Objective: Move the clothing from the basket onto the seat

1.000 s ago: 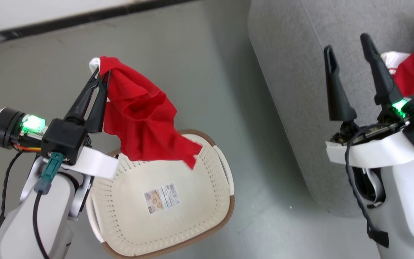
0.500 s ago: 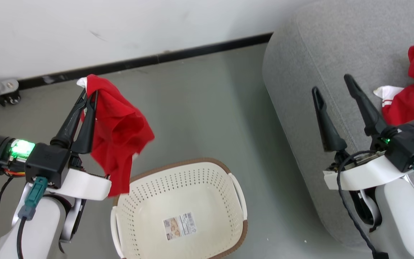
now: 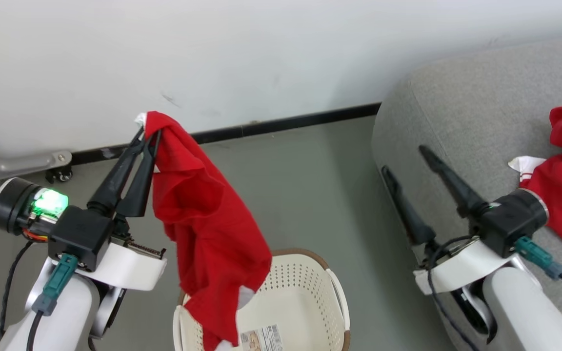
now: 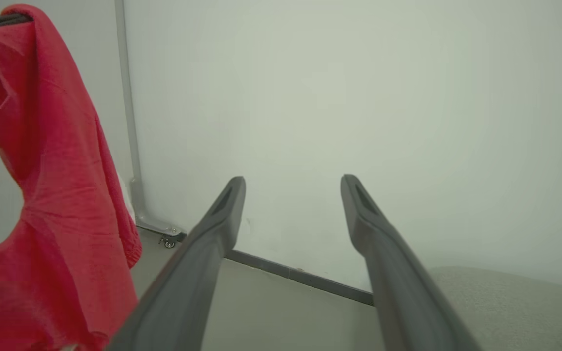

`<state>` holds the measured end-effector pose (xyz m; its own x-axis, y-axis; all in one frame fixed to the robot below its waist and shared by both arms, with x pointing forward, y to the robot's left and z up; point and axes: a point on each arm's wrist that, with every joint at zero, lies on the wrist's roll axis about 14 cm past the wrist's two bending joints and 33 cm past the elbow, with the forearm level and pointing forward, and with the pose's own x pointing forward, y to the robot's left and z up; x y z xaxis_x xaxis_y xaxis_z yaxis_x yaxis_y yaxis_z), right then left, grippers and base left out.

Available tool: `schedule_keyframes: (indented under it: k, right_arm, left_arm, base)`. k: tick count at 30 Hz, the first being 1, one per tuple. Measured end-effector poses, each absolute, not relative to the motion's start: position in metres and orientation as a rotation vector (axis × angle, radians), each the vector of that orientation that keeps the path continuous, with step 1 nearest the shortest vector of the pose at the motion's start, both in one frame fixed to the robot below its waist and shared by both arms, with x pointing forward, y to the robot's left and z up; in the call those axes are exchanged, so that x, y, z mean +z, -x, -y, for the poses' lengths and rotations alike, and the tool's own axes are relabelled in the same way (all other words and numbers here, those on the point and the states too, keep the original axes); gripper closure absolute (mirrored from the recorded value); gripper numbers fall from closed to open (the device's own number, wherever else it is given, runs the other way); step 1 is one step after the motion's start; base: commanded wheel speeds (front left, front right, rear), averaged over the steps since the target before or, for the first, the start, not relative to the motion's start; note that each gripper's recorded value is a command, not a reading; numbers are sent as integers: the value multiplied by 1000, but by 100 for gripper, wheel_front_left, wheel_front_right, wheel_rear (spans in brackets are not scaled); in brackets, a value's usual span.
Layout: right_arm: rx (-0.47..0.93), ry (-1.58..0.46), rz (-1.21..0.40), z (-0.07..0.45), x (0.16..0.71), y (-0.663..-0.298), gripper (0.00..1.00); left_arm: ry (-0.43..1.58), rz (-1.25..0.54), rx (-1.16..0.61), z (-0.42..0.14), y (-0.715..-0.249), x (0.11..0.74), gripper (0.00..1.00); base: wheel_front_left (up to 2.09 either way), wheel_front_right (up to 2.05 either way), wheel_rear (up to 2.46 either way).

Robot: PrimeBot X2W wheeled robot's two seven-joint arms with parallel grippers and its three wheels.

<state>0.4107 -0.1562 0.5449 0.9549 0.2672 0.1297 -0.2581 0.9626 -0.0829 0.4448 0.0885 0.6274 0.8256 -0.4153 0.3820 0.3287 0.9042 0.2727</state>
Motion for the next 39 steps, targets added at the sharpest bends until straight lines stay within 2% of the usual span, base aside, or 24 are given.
schedule_keyframes:
  k: [18,29,39]
  right_arm:
    - [497,106,9,103,533,-374,0]
    - [733,121,-79,41,522,-342,0]
    - [779,187,-51,37,538,-351,0]
  left_arm:
    - [-184,543,-538,-60,-395,667,100]
    - [-186,595,-605,-43,-379,685,100]
    - [-162,644,-652,-29,-368,702,100]
  base:
    - [0,0,0]
    - [0,0,0]
    - [0,0,0]
